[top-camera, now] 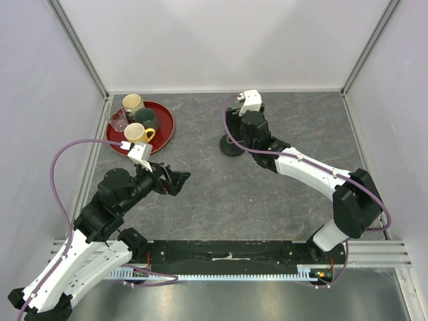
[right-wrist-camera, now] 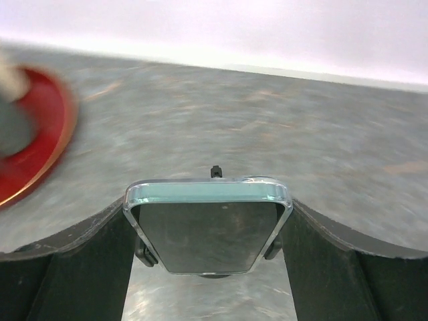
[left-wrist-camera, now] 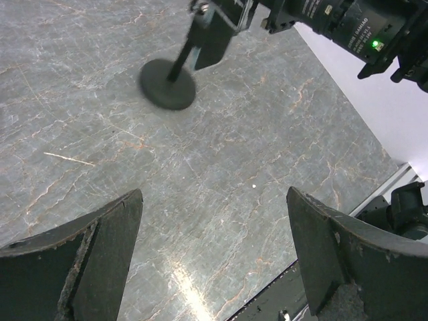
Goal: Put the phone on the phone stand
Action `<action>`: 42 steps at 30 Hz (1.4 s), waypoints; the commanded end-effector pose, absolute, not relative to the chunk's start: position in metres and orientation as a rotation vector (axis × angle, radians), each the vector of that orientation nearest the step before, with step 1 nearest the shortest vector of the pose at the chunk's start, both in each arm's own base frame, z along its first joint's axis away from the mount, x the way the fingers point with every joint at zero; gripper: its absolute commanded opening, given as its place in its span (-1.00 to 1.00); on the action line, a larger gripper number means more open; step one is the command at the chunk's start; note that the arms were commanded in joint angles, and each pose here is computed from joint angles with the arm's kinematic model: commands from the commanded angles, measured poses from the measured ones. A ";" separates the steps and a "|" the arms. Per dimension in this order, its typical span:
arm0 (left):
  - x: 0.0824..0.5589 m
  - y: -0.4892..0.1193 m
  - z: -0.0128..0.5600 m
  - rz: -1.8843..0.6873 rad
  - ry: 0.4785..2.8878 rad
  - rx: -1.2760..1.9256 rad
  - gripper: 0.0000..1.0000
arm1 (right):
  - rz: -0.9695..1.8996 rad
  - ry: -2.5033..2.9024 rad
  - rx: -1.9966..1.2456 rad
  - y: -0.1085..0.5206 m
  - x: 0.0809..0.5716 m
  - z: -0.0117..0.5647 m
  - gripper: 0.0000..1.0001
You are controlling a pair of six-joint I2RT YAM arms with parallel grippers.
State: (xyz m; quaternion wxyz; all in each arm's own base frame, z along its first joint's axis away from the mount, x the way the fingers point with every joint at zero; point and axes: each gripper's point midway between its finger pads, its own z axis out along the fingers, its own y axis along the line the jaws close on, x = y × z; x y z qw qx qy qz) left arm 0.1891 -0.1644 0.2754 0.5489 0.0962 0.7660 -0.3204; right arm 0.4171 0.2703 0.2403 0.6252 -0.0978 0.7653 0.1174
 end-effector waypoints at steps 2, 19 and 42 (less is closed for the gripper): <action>0.191 -0.163 0.281 -0.734 1.797 0.248 0.86 | -0.386 1.607 0.467 0.119 0.418 0.283 -1.00; 0.192 -0.170 0.286 -0.764 1.793 0.265 0.85 | -0.728 1.340 1.139 -0.134 0.336 0.277 -1.00; 0.185 -0.177 0.293 -0.846 1.795 0.241 0.82 | -0.685 1.408 1.156 -0.159 0.323 0.265 0.96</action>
